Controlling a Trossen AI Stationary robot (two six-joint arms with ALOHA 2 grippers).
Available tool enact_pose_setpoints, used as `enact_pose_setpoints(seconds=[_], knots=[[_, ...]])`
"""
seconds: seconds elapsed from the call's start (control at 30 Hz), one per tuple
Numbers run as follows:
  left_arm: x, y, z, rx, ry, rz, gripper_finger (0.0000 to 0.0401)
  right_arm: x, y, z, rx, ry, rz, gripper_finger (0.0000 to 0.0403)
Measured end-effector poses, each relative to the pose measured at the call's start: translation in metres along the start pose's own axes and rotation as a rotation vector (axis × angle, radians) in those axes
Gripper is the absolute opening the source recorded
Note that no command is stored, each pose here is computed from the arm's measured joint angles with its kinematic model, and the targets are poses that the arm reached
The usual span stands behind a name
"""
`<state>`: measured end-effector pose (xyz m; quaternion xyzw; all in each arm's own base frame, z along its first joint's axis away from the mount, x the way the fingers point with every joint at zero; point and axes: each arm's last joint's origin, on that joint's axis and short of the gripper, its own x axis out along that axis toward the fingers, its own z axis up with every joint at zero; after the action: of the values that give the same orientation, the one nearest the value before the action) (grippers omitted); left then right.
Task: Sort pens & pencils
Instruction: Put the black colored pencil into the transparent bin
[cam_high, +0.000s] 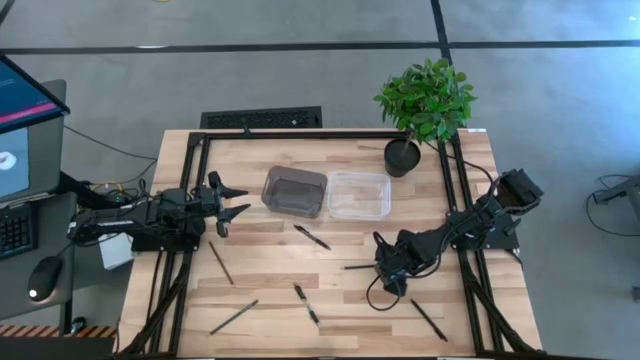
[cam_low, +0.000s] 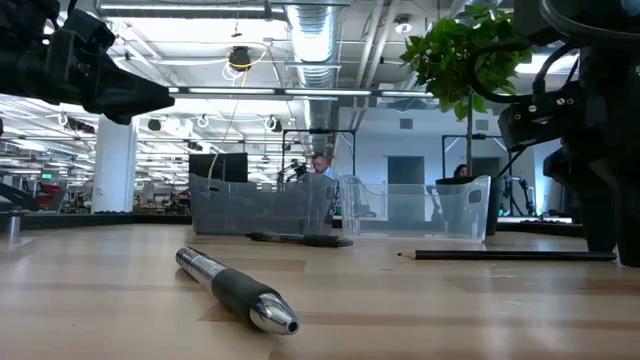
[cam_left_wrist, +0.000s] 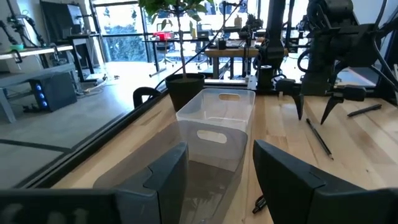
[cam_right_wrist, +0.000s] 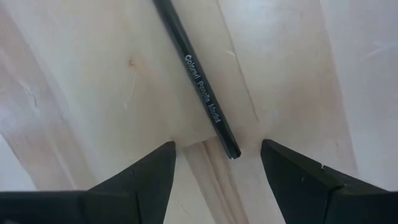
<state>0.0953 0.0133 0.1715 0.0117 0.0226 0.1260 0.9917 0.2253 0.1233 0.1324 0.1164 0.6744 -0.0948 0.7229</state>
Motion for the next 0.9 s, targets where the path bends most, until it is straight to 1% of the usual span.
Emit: enact_pose_setpoints(seconds=[0.17, 0.3, 0.6, 0.9], knots=[[0.0000, 0.0000, 0.0000, 0.014, 0.000, 0.000, 0.0174, 0.0001, -0.0008, -0.0011, -0.040, 0.014, -0.006, 0.0265], [0.0000, 0.0000, -0.0001, 0.034, 0.001, 0.000, 0.0174, 0.0000, -0.0023, -0.0029, -0.049, 0.035, -0.019, 0.0265], [0.0000, 0.0000, -0.0001, 0.034, 0.001, 0.000, 0.0174, 0.0002, -0.0031, -0.0019, -0.050, 0.000, -0.050, 0.0265], [0.0000, 0.0000, -0.0001, 0.035, 0.001, 0.000, 0.0174, 0.0002, -0.0017, -0.0002, -0.056, -0.024, -0.038, 0.0265]])
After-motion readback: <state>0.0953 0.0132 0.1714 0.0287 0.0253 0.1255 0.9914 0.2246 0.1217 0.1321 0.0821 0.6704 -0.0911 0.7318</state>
